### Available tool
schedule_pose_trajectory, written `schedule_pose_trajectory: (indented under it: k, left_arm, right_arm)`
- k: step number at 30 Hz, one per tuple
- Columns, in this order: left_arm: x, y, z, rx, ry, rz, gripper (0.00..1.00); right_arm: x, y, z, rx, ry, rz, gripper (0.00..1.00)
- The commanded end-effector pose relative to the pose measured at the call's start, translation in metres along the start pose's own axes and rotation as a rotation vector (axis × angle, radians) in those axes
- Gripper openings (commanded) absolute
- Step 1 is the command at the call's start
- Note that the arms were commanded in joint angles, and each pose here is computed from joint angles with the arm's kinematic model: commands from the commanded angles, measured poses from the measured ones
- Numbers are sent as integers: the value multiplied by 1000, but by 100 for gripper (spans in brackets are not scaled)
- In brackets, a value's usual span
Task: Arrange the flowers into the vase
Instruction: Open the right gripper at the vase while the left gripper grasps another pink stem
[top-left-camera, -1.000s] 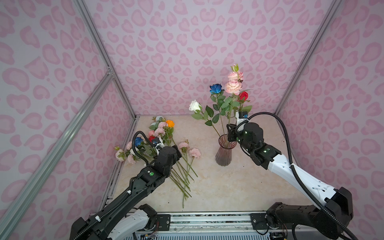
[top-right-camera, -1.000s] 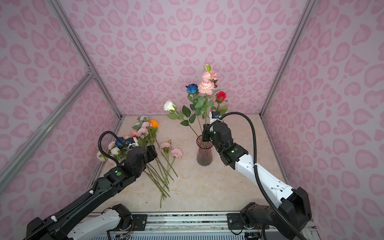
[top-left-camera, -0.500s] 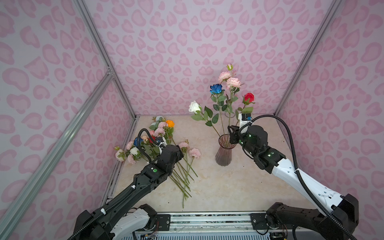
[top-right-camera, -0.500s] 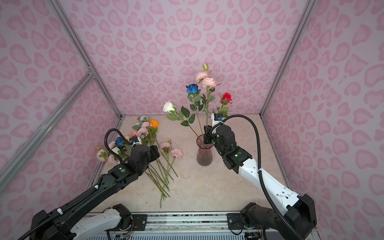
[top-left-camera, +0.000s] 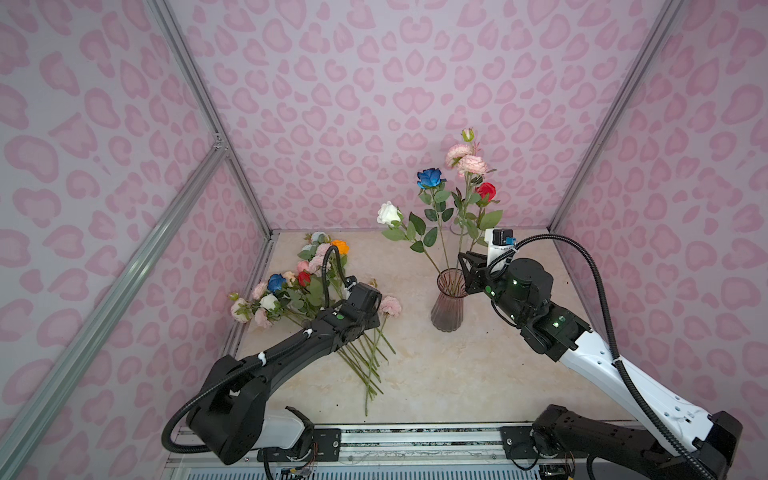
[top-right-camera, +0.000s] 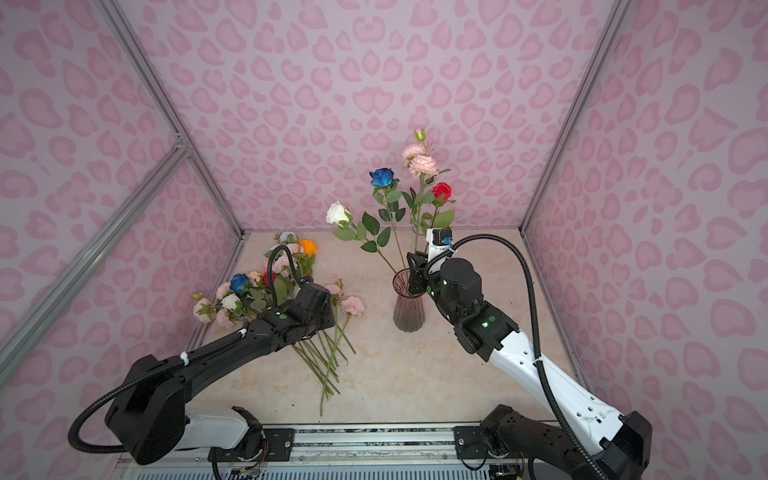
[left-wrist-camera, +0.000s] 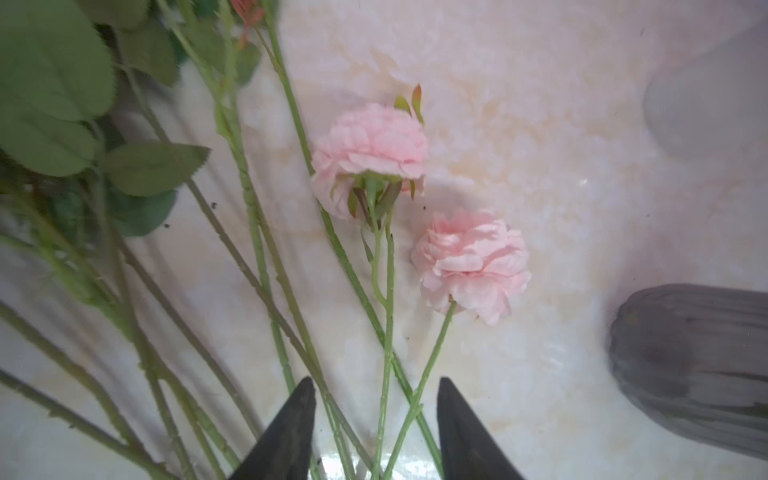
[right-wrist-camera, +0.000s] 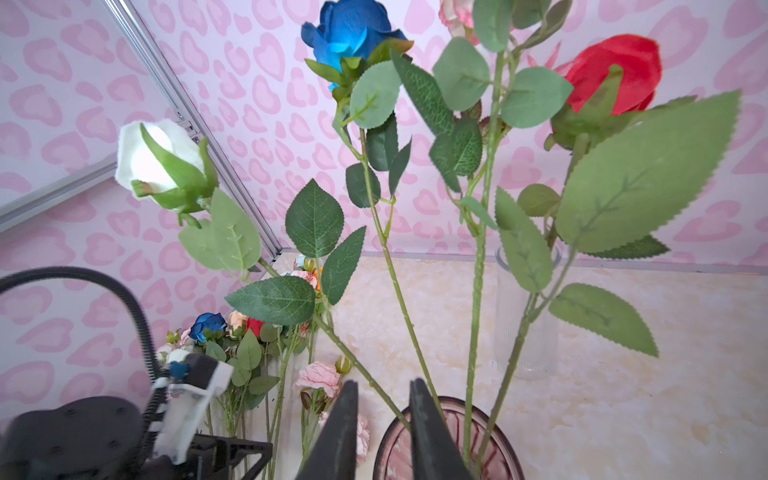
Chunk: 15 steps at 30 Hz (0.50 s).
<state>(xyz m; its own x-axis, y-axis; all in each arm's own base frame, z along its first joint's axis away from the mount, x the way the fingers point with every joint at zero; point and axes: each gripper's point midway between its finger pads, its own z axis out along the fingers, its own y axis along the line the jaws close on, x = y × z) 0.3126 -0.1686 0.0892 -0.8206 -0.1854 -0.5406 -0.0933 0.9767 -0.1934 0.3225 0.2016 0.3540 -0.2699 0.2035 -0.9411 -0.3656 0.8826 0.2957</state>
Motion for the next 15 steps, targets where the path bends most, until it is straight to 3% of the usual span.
schedule_pose_trajectory:
  k: [1, 10, 15]
  left_arm:
    - [37, -10, 11, 23, 177, 104, 43]
    - [70, -2, 31, -117, 289, 233, 41]
    - [72, -7, 44, -111, 310, 261, 28]
  right_arm:
    - [2, -5, -5, 28, 3, -17, 24]
    - [8, -13, -12, 49, 3, -24, 26]
    - [2, -12, -16, 49, -3, -34, 26]
